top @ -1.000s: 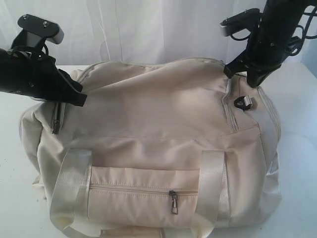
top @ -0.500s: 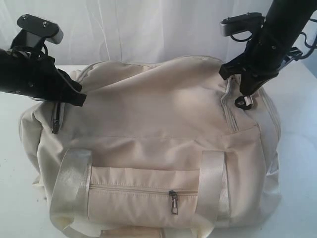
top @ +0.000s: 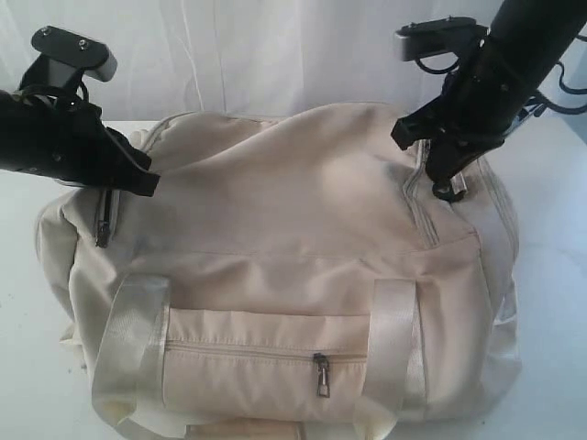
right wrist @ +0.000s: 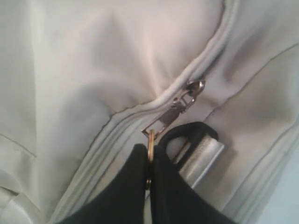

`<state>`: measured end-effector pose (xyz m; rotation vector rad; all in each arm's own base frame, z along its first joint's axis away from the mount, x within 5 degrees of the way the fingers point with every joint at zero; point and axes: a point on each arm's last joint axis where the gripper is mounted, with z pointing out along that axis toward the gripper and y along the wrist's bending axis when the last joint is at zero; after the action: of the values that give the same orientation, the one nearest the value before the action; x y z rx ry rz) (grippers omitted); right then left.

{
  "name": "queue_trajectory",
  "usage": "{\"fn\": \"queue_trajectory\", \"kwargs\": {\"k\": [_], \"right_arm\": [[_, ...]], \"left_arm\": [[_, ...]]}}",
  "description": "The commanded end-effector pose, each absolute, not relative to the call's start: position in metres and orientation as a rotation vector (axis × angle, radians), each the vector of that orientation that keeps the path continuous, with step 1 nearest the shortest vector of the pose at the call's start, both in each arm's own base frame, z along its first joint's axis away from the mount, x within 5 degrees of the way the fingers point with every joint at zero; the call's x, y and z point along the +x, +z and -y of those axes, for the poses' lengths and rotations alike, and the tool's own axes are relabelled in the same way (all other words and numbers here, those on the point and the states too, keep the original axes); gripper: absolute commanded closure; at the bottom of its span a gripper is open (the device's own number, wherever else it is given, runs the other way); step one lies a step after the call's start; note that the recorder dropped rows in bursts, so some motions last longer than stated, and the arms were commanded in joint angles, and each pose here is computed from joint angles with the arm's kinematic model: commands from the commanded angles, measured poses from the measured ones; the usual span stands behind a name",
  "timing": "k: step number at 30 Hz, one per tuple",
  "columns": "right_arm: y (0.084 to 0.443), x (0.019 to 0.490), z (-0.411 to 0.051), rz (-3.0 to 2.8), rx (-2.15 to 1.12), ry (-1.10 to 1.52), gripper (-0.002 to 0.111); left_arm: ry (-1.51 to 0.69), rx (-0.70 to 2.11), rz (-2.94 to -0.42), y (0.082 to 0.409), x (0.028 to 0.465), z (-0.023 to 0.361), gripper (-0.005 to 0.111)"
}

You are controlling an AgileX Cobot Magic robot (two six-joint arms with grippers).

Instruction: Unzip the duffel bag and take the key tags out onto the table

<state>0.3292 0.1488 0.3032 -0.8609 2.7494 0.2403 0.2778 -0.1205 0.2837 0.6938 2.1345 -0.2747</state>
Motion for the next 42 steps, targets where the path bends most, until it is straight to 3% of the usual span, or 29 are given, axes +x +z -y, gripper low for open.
{"fn": "queue_trajectory", "kwargs": {"k": [1,10,20,31,42], "right_arm": [[0.305,0.315,-0.156,-2.752,-0.922,0.265,0.108],[0.278,0.294,-0.166,-2.825,-1.027,0.331,0.108],[0.328,0.258,-0.151,-2.668,-1.009,0.384,0.108],[0.329,0.217,-0.133,-2.664,-1.003,0.408,0.108],[0.306,0.194,-0.118,-2.740,-1.022,0.361,0.108]], "left_arm": [[-0.290,0.691,-2.130,0.288,0.275,0.121,0.107],[-0.291,0.693,-2.132,0.288,0.275,0.121,0.107],[-0.291,0.693,-2.132,0.288,0.275,0.121,0.107],[-0.292,0.695,-2.135,0.287,0.275,0.121,0.107],[-0.292,0.695,-2.135,0.287,0.275,0.121,0.107]]}}
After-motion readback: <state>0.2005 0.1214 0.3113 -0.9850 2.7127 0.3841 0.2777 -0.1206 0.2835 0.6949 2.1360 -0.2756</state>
